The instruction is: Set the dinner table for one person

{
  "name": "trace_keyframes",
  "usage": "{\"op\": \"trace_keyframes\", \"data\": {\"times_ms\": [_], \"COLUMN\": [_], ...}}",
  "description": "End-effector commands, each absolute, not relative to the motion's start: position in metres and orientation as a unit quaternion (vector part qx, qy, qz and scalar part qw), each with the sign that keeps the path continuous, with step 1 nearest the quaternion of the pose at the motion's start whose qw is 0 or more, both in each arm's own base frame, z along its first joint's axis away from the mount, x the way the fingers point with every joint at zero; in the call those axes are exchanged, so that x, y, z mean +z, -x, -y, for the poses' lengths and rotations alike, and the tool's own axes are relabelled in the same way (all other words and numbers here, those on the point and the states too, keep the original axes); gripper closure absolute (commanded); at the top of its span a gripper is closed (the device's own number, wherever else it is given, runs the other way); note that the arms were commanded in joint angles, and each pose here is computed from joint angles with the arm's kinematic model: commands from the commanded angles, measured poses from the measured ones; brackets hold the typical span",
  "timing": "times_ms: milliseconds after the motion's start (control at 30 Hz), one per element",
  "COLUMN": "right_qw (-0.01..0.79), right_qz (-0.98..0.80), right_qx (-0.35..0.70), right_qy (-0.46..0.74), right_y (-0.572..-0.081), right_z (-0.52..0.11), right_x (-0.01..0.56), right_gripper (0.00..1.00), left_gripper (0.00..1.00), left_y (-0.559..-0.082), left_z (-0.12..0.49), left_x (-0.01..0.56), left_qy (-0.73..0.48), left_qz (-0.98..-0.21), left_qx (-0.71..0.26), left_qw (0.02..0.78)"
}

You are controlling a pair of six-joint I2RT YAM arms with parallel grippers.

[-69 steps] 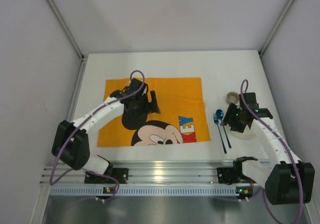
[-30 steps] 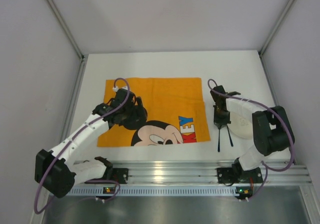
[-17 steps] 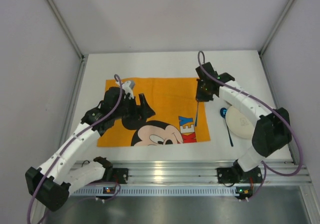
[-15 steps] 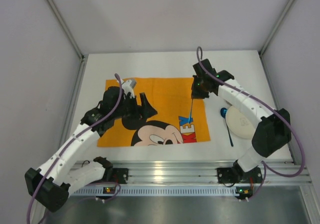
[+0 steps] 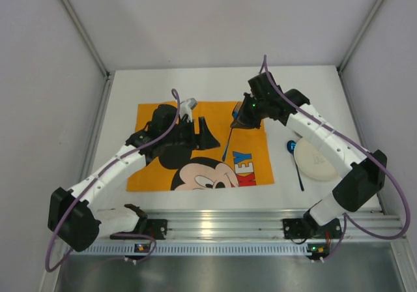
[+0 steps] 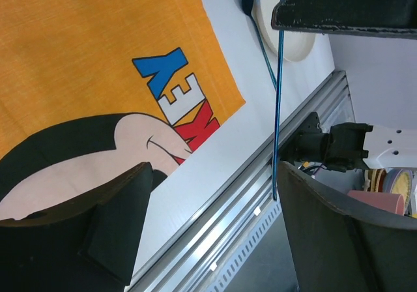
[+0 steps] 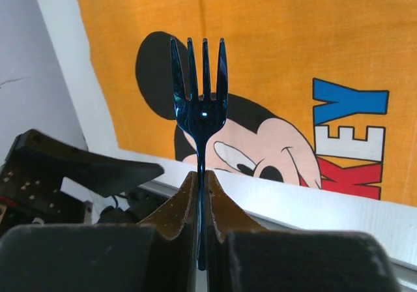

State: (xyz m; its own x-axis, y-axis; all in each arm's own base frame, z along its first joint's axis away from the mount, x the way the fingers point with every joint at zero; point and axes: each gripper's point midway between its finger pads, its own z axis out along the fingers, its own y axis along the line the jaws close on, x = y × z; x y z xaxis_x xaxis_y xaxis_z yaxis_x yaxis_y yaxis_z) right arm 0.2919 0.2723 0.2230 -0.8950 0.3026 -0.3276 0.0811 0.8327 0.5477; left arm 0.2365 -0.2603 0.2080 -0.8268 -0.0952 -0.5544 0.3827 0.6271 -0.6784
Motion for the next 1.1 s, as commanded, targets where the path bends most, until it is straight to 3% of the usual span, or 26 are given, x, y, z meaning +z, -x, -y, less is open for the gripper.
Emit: {"op": "trace_keyframes", "data": {"times_ms": [0,300,433,767,1067], "right_qw": [0.212,0.211,0.211,0.211,0.216], "right_qz": [-0.913,-0.906,-0.905,-0.910,-0.909], "right_qx": [0.333,0.350,0.351,0.337,0.338], "right_qy": [-0.105,-0.109,-0.110,-0.114,-0.116], "right_y": [-0.275,-0.269,-0.268,-0.264,-0.267], "right_z": [-0.286,-0.290,-0.290,-0.282,-0.282], "right_x": [0.268,0.273,0.274,0.262,0.264], "right_gripper": [1.00,1.00,1.00,1.00,1.00], "left_gripper": [0.19,0.25,0.39,0.41,0.45], "left_y": [-0.246,-0.235,-0.234,-0.229,-0.229], "left_z": [0.287,0.319,0.321,0.334,0.329], "left_x": [0.246,0.246,0.241,0.267,0.258], "left_qy": [-0.122,-0.151,-0.153,-0.157,-0.153], "left_qz": [-0.813,-0.806,-0.808,-0.780,-0.791], "left_qx": [-0.473,-0.491,-0.491,-0.535,-0.518], "left_qw": [0.315,0.294,0.286,0.284,0.288]}}
